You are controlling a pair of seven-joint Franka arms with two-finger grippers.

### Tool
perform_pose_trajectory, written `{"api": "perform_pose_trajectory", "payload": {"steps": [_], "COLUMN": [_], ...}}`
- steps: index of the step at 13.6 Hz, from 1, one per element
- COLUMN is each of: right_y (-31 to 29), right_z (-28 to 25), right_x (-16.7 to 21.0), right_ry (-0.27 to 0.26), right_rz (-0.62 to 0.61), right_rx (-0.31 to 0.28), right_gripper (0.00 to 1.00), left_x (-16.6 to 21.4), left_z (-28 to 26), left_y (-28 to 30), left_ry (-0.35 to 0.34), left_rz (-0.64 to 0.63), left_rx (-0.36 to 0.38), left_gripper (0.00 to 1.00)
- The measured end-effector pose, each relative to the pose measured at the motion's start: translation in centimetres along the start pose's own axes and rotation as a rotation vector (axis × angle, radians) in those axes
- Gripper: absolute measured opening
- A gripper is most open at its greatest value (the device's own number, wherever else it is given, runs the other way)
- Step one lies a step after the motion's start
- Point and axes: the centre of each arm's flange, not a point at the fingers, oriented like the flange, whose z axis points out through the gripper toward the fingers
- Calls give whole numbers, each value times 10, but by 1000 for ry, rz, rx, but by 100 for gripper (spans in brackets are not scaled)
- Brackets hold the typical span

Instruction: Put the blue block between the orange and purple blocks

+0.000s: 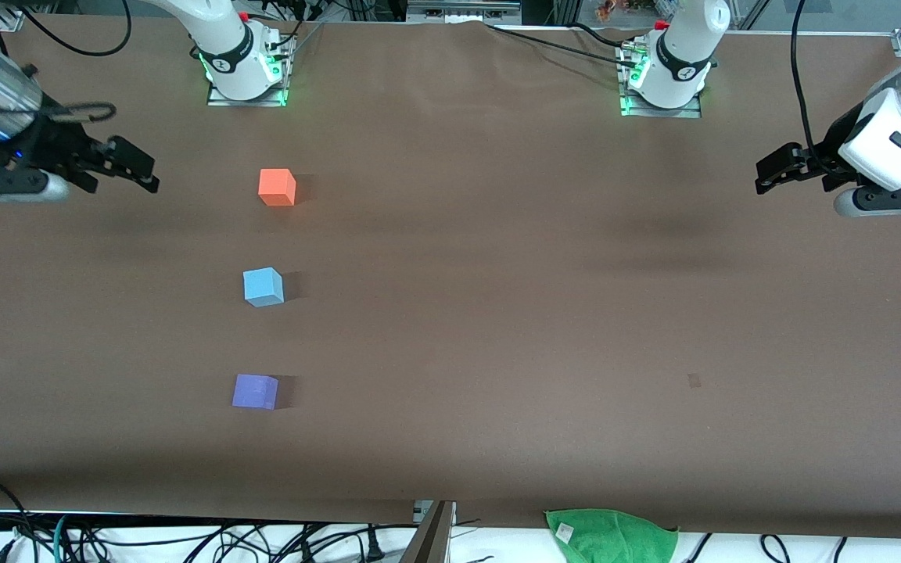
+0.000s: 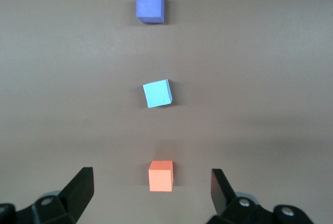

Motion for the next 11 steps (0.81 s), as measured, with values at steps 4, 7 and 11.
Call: {"api": "perform_pose_trajectory", "payload": {"steps": [4,7,11], "right_y": [-13,-12,-6], "right_z": [-12,3,-4], "right_x": [10,20,22], "right_ry": [8,-24,-4], "right_rz": [-12,-5,5], "right_rx": [-21,-33,-30], "right_gripper": [100,100,100], "left_x": [0,0,0], "left_z": [0,0,0], "left_y": [1,2,3], "left_ry": [0,0,0], "left_rz": [2,3,5], "left_rx": [0,0,1], "left_gripper": [100,100,100]}}
